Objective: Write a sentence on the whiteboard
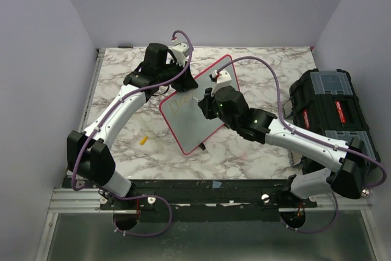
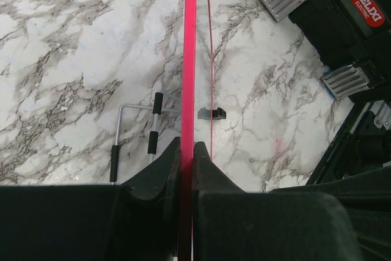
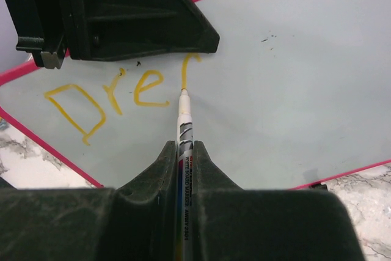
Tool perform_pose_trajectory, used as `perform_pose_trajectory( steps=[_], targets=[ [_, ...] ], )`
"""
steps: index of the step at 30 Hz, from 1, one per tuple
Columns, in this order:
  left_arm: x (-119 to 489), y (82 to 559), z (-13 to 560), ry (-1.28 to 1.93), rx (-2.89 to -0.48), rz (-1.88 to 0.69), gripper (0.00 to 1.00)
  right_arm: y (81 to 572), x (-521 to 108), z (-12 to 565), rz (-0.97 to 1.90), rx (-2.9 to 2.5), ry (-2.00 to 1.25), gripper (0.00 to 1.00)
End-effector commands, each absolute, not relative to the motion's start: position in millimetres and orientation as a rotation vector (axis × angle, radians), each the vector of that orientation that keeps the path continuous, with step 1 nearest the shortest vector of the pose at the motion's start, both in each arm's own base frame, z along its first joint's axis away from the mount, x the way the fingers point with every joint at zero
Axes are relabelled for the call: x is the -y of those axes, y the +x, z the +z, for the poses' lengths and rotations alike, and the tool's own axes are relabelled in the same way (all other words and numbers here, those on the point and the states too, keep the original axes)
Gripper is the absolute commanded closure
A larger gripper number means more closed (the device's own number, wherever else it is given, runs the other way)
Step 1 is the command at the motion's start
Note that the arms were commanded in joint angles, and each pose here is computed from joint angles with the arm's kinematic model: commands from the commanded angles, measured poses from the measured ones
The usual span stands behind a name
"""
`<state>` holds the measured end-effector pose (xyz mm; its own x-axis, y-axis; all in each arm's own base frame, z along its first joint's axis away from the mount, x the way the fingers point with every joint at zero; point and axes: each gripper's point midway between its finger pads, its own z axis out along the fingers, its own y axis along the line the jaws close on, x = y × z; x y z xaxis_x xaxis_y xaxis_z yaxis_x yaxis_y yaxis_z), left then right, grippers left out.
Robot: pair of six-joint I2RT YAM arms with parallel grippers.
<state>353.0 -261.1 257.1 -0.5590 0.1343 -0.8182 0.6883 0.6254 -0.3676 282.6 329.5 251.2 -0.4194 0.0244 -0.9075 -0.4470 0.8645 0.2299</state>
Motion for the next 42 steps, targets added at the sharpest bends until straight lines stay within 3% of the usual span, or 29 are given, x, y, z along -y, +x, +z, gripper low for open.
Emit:
perform_pose_trajectory(
  steps=[1, 42],
  targets=[
    [252.0, 345.6, 213.0, 0.718, -2.173, -0.787, 1.0, 276.3, -325.6, 232.7, 0.534, -1.993, -0.327, 0.99],
    [252.1, 344.1, 215.8, 0.717, -2.166, -0.793, 1.0, 305.3, -328.1, 268.5, 0.416, -1.921, -0.288, 0.99]
  ],
)
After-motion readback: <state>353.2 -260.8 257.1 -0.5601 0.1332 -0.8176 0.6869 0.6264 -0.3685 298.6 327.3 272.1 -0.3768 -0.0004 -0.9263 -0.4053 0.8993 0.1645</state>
